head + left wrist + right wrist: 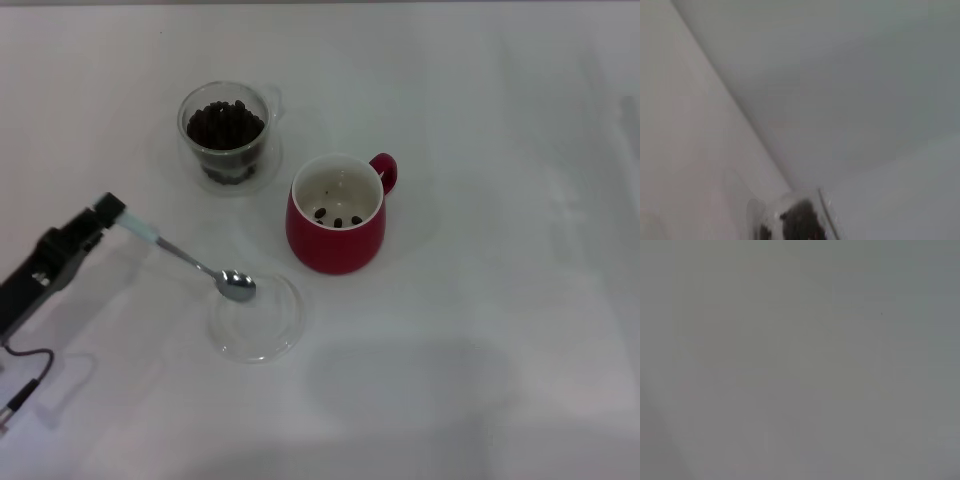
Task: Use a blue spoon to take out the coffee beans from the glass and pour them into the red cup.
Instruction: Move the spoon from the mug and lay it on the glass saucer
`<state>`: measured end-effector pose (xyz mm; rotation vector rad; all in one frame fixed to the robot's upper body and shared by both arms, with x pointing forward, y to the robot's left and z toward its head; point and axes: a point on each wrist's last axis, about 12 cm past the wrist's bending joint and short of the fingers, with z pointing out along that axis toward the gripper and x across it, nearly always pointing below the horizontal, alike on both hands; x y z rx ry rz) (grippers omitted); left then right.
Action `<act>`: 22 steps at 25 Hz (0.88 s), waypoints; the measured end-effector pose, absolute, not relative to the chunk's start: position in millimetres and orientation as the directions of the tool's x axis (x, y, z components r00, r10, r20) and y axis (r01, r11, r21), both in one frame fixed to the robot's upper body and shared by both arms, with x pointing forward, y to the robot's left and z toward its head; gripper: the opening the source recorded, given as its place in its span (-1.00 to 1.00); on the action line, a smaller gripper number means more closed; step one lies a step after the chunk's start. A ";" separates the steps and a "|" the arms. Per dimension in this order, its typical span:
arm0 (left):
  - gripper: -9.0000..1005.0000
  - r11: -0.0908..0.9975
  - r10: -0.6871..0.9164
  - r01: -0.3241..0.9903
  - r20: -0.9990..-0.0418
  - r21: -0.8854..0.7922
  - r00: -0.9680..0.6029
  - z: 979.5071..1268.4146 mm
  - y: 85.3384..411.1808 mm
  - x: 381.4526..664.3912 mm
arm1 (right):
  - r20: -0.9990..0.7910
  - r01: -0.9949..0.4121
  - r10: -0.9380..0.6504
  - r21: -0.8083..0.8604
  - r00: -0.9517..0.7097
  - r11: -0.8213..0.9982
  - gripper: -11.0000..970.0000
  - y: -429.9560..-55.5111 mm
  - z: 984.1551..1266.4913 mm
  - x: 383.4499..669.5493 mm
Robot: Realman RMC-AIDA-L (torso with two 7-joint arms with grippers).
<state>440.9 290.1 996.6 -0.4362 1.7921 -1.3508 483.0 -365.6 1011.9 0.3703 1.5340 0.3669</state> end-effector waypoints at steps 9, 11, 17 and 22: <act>-0.73 0.428 -0.624 0.192 -0.443 -0.883 -0.644 989.4 284.9 444.2 | -0.879 -0.008 0.478 0.478 0.009 0.879 0.79 -364.0 1012.7 483.4; -0.73 0.435 -0.613 0.190 -0.444 -0.880 -0.654 988.4 282.7 446.1 | -0.873 -0.008 0.487 0.487 0.009 0.874 0.79 -364.1 1012.7 483.4; -0.73 0.456 -0.595 0.171 -0.441 -0.874 -0.672 985.5 274.6 455.4 | -0.871 -0.014 0.492 0.492 0.012 0.871 0.79 -362.7 1014.0 485.7; -0.73 0.462 -0.586 0.170 -0.444 -0.870 -0.678 985.4 271.1 459.9 | -0.868 -0.024 0.497 0.496 0.022 0.868 0.79 -361.1 1016.2 487.9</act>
